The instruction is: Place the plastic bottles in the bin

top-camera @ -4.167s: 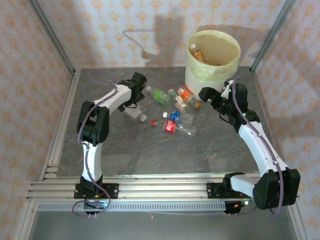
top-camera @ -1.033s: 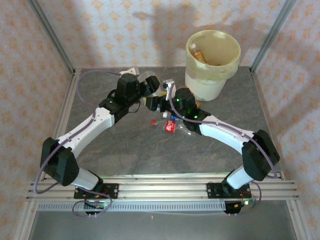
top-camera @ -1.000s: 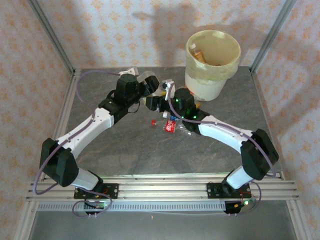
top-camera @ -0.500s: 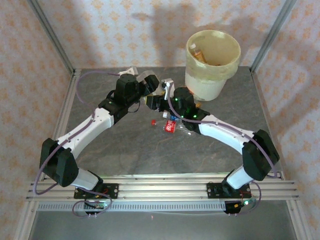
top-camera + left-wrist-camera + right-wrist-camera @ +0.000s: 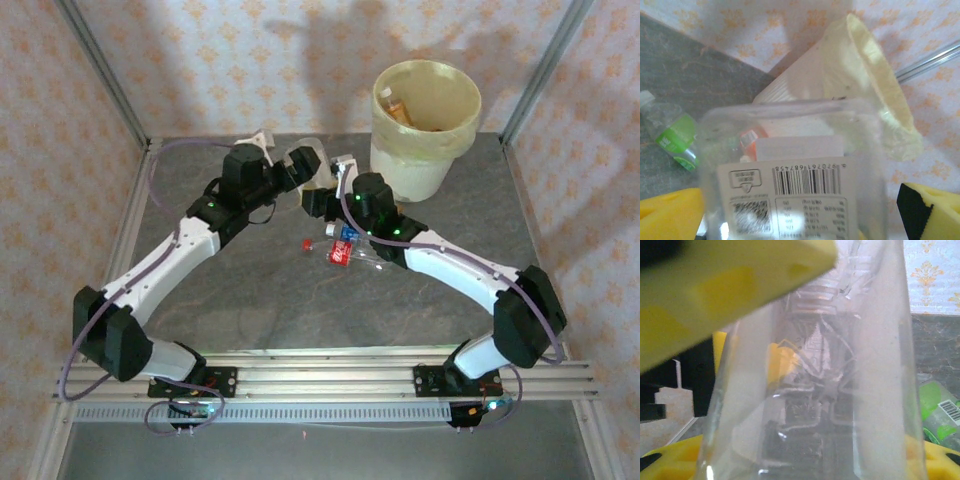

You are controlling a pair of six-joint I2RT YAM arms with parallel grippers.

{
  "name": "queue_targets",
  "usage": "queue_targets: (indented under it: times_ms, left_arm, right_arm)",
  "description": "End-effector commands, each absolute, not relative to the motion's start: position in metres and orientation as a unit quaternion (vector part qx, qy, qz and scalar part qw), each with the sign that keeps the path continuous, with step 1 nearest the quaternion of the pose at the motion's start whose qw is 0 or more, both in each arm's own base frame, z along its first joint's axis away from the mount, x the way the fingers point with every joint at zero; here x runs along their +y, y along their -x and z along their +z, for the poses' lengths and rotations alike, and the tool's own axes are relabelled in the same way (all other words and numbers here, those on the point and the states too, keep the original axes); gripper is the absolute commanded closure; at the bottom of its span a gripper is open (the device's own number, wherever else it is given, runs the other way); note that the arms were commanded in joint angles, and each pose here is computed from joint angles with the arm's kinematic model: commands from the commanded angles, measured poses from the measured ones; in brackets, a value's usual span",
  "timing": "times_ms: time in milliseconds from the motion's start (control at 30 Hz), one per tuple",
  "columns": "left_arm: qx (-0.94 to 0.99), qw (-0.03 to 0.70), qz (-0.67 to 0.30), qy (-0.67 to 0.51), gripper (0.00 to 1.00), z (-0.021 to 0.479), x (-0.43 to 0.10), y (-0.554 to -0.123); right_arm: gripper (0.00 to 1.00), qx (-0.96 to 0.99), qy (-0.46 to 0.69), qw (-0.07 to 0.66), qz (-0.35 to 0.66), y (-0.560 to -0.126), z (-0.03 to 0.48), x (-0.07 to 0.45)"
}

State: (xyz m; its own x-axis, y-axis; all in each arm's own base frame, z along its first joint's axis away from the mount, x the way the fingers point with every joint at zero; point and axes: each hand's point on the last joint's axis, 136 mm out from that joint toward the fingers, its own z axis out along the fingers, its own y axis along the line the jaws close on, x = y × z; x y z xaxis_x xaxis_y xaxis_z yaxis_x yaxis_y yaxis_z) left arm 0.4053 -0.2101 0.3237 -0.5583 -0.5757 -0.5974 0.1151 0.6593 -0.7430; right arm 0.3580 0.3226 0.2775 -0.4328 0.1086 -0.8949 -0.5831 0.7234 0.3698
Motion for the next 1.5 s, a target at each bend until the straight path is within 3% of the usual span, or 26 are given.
queue_targets:
  times_ms: [0,200,367,733,1167,1367,1467]
  left_arm:
    - [0.745,0.498,-0.412,0.166,0.0,0.372,-0.183,-0.39]
    - [0.744,0.534,-0.296,0.272,0.0,0.351,-0.106,-0.366]
    - [0.758,0.521,-0.185,0.347,0.0,0.316,-0.052,-0.335]
    - [0.792,0.468,-0.095,0.38,0.0,0.261,-0.023,-0.299]
    - [0.777,0.49,-0.028,0.396,0.0,0.261,0.012,-0.266]
    - [0.77,0.497,-0.021,0.398,0.0,0.261,0.018,-0.26]
    - [0.771,0.496,-0.023,0.399,0.0,0.259,0.017,-0.261]
  right_arm:
    - [0.67,0.786,0.13,0.528,0.294,-0.368,0.282,0.297]
    - [0.68,0.788,0.122,0.55,0.249,-0.387,0.3,0.263]
    - [0.68,0.771,0.118,0.583,0.229,-0.408,0.343,0.234]
    - [0.68,0.764,0.01,0.594,0.251,-0.481,0.407,0.156]
    - [0.62,0.842,-0.136,0.508,0.12,-0.548,0.371,0.083]
    - [0.52,0.848,-0.164,0.489,0.125,-0.569,0.361,0.086]
    - [0.41,0.844,-0.179,0.486,0.137,-0.581,0.358,0.089]
